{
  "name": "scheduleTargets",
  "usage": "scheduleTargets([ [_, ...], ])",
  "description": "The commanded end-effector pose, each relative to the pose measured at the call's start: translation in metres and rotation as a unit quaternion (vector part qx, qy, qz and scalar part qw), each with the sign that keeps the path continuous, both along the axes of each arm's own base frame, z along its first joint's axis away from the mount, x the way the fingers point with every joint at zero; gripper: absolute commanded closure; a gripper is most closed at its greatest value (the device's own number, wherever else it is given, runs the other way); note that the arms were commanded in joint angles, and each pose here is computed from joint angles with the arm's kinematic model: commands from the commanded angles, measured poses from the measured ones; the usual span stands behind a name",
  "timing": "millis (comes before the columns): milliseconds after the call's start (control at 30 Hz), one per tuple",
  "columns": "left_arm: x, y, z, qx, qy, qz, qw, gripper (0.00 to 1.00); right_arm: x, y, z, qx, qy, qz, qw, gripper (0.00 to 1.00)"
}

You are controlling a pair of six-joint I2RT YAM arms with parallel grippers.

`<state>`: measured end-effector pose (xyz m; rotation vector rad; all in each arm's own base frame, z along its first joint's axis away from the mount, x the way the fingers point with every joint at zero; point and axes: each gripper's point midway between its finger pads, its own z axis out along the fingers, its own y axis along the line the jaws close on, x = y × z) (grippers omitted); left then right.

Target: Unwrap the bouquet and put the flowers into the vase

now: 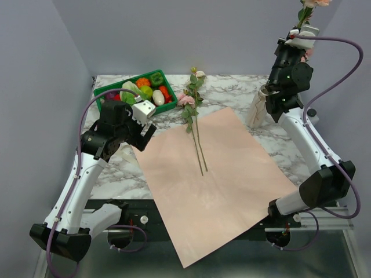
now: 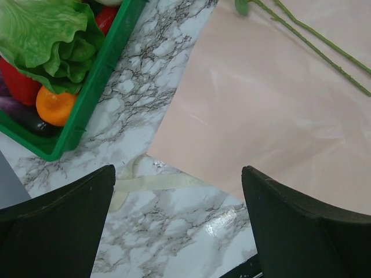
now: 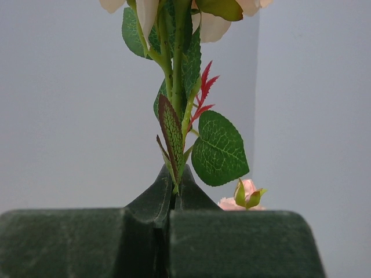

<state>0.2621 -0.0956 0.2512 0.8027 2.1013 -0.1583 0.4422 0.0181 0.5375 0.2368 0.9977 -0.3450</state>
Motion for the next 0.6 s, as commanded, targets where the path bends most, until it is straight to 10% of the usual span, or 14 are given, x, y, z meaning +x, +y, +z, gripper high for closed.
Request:
scheduleTargets([
  [0, -0.003, 0.004, 0.008, 0.006, -0.012, -0.002, 1.000, 0.01, 0.005, -0.009, -0.009, 0.013, -0.004, -0.017, 1.000, 0.99],
  [200, -0.002, 0.002, 0.006, 0.004, -0.010, -0.005, 1.000, 0.01, 0.022, -0.003, -0.064, 0.016, 0.071, -0.008, 0.997, 0.96],
  [567, -0.001, -0.001, 0.012, -0.008, -0.011, -0.006, 1.000, 0.01, 0.004, 0.021, -0.101, 0.075, 0.172, 0.080, 0.979, 0.22],
])
